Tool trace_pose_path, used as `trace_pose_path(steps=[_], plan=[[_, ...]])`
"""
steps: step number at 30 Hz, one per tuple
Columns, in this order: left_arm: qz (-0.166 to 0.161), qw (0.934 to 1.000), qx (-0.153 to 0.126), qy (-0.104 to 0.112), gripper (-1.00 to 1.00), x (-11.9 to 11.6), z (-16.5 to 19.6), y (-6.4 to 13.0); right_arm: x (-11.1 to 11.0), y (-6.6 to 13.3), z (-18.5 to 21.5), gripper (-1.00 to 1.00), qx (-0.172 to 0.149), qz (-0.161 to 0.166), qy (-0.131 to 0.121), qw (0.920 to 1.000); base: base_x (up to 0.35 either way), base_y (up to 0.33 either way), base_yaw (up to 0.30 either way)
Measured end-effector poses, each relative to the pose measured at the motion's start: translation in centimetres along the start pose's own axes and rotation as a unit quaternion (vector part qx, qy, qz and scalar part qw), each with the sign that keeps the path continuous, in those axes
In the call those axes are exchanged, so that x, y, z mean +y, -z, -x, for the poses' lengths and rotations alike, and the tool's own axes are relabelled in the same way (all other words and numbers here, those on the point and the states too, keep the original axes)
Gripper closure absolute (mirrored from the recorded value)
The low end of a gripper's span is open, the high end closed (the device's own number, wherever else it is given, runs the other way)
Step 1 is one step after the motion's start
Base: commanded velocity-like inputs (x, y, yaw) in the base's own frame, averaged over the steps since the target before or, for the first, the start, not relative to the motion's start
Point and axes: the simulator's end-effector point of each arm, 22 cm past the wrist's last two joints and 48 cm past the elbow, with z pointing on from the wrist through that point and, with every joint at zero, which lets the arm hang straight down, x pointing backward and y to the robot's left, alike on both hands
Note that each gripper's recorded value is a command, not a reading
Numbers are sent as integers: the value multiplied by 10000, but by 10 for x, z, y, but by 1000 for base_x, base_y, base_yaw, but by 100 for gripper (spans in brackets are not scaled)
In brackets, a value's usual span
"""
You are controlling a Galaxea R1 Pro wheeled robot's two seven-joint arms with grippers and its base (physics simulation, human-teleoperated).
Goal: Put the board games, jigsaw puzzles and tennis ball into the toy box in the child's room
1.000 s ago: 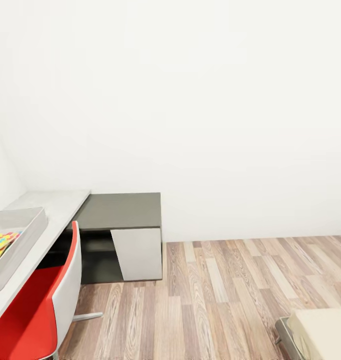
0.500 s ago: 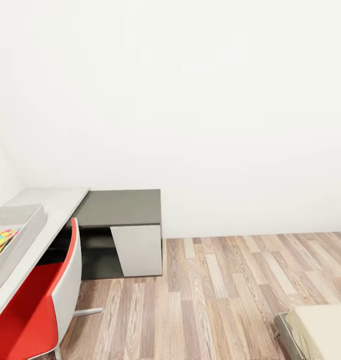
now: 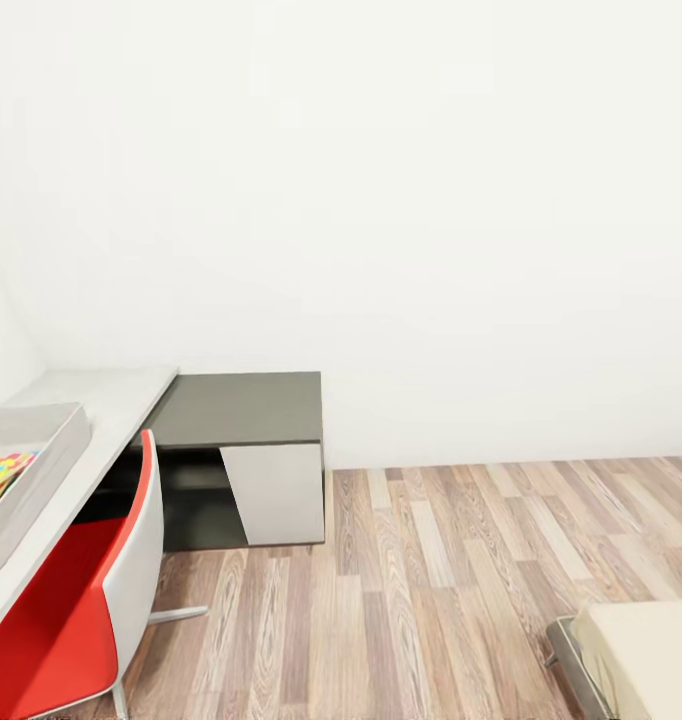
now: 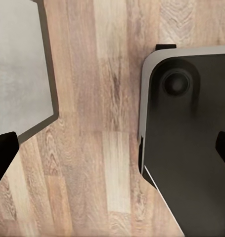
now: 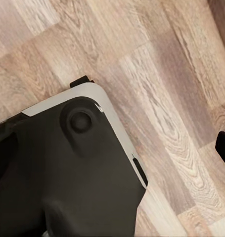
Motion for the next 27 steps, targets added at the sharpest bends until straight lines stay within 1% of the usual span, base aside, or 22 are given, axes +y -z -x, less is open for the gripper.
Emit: trace_pose_path(steps=[12,27], plan=[[-2,10000,97,-21,-100,0,-8,0,1,-1,-10,-100,153,77,22,9999,0,0,0],[-18,9998,208,-55,-100,-2,-17,0,-3,-1,-18,-100,230,6,56,9997,0,0,0]])
